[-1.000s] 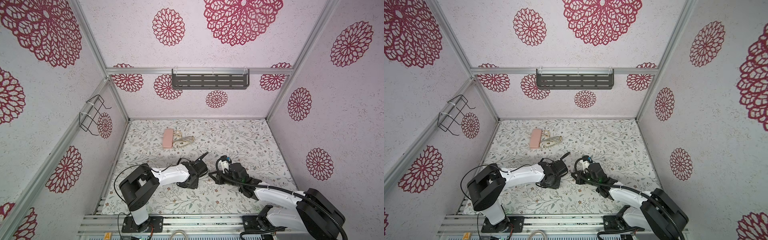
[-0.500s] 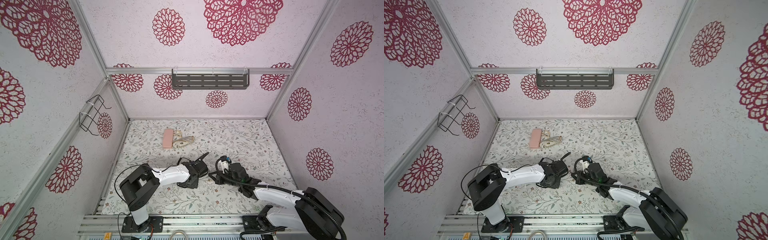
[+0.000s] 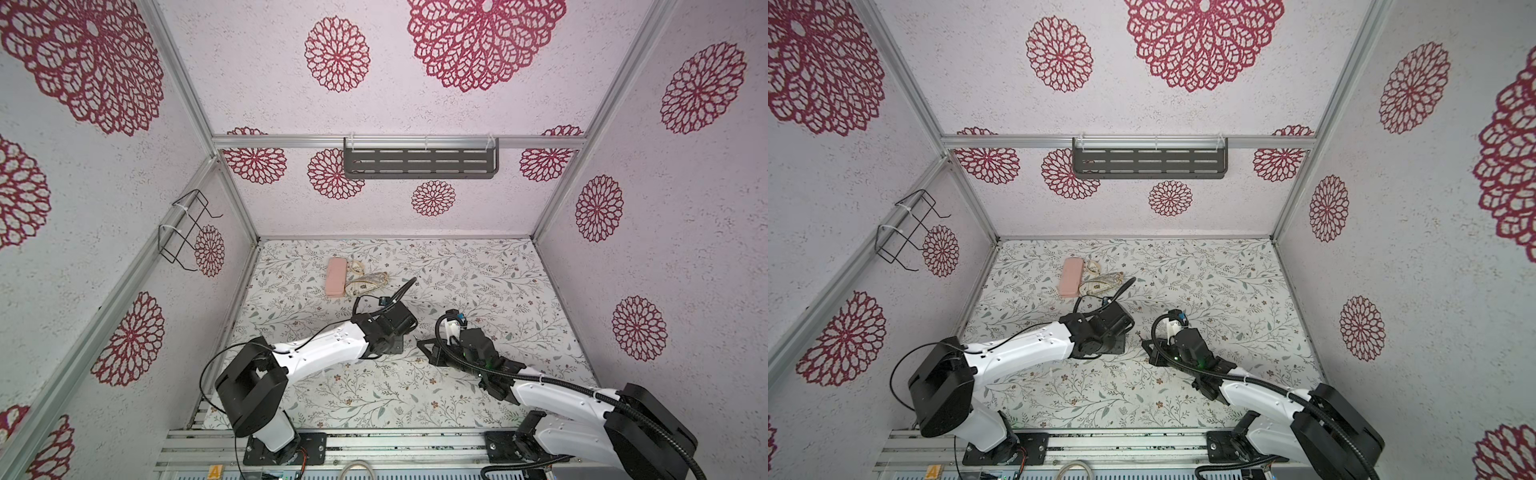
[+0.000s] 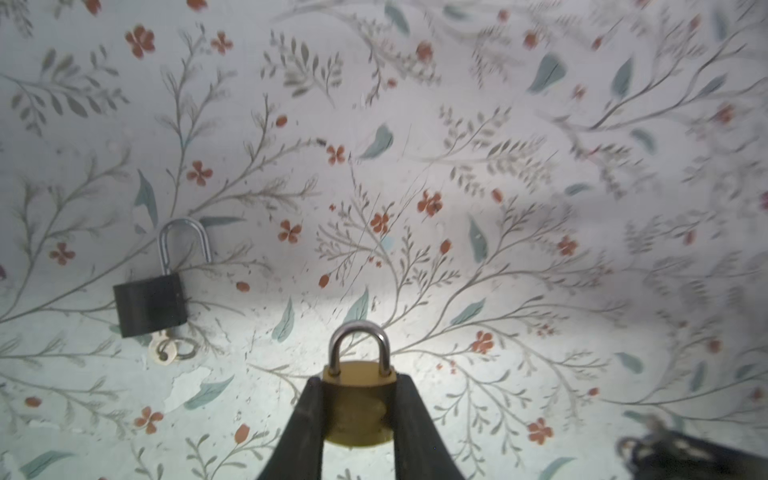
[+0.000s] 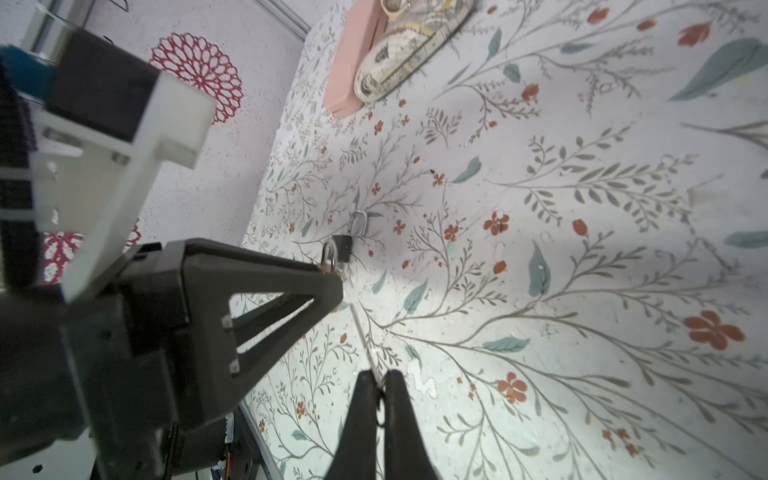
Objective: Unlock with the key
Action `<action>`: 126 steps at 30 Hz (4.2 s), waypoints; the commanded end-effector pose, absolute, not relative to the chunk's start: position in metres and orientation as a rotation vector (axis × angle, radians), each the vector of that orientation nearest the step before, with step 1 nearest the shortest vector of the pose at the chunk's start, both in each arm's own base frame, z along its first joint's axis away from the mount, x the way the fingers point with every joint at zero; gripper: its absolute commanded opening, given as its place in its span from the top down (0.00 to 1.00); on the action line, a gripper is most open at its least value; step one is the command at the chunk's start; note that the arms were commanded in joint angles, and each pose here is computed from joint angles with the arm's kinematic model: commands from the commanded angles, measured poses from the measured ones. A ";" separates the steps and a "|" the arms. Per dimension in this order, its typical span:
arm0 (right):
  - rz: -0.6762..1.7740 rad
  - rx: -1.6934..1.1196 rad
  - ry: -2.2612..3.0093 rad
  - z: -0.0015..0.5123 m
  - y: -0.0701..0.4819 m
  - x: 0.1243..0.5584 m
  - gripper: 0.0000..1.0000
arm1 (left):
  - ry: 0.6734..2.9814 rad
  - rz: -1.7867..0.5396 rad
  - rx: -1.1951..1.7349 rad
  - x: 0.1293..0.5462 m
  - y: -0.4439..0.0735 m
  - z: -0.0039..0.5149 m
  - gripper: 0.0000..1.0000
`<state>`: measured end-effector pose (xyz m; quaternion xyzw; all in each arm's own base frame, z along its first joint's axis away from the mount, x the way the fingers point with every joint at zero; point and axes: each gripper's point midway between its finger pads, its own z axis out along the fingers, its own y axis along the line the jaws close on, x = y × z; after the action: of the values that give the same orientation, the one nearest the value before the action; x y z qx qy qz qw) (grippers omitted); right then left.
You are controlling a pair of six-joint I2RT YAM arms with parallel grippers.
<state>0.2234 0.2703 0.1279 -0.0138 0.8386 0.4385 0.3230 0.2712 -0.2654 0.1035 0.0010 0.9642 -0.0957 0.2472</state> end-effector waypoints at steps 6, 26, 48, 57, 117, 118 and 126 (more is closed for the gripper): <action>1.108 0.043 2.036 0.163 0.275 0.233 1.00 | 2.407 -0.647 -0.317 0.311 -0.265 0.161 1.00; 1.251 0.037 1.893 0.196 0.342 0.246 1.00 | 2.272 -0.768 -0.478 0.308 -0.257 0.193 1.00; 1.213 0.070 1.886 0.198 0.345 0.256 1.00 | 2.264 -0.778 -0.467 0.307 -0.261 0.197 1.00; 1.223 0.057 1.889 0.199 0.351 0.257 1.00 | 2.256 -0.797 -0.462 0.307 -0.264 0.200 1.00; 1.278 0.087 1.869 0.234 0.354 0.270 1.00 | 2.193 -0.837 -0.675 0.294 -0.236 0.205 1.00; 1.268 0.071 1.873 0.235 0.356 0.270 1.00 | 2.204 -0.839 -0.662 0.293 -0.238 0.205 1.00; 1.178 -0.011 1.872 0.243 0.365 0.268 1.00 | 2.216 -0.887 -0.716 0.287 -0.242 0.202 1.00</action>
<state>0.2568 0.3611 0.2048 -0.0037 0.7883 0.4714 0.3954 0.2992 -0.2308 0.2035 -0.2693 0.8402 -0.3132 0.3512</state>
